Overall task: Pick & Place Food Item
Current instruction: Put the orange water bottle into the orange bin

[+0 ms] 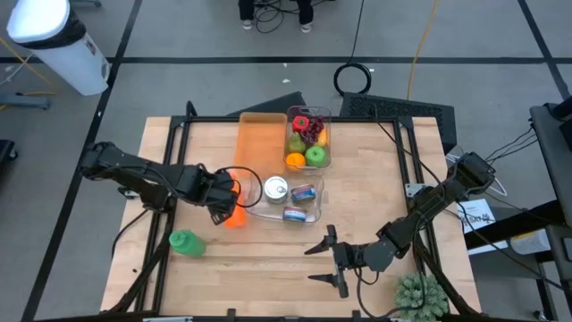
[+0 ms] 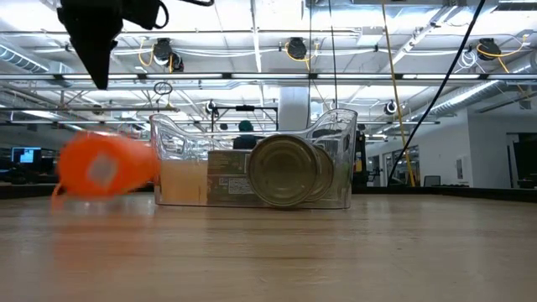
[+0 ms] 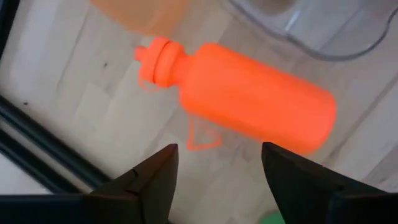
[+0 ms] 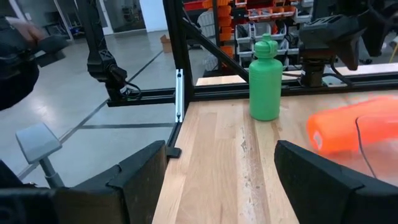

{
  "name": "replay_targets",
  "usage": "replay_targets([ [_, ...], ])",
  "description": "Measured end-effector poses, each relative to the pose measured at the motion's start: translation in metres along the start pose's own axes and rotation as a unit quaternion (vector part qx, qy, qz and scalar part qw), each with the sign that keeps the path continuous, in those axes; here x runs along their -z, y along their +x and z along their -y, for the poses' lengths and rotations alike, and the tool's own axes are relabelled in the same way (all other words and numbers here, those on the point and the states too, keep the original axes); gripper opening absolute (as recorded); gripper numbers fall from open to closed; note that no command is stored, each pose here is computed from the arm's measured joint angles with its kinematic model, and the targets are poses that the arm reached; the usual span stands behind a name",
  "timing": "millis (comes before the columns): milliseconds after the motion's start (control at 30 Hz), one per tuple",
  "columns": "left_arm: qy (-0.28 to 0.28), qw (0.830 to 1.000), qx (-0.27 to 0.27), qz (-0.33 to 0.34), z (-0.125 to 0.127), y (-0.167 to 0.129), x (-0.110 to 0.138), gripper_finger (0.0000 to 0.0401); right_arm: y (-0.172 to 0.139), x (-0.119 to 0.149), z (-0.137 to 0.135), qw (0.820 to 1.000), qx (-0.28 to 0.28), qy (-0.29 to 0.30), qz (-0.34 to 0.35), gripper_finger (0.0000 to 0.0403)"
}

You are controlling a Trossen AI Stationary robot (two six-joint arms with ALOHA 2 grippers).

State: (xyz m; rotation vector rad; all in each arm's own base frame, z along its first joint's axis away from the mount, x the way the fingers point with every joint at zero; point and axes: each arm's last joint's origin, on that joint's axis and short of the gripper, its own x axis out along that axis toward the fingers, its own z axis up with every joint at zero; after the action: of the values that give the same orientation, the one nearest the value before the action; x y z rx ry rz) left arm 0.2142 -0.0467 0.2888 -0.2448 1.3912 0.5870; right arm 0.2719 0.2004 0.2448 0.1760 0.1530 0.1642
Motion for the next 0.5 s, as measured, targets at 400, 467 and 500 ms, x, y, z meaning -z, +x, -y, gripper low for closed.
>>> replay_targets([
  [400, -0.132, 0.988, 0.043, 0.064, 0.036, 0.007, 0.001, 0.0192, 0.0, 0.001, 0.0, 1.0, 0.001, 0.001, -0.003, 0.0281],
  [467, -0.129, 0.99, 0.019, 0.048, 0.036, 0.019, 0.002, 0.0197, 0.0, 0.001, 0.0, 1.0, 0.001, 0.001, -0.003, 0.0281],
  [500, -0.133, 0.99, 0.009, 0.04, 0.036, 0.027, 0.003, 0.0202, 0.0, 0.001, 0.0, 1.0, 0.001, 0.001, -0.003, 0.0281],
])
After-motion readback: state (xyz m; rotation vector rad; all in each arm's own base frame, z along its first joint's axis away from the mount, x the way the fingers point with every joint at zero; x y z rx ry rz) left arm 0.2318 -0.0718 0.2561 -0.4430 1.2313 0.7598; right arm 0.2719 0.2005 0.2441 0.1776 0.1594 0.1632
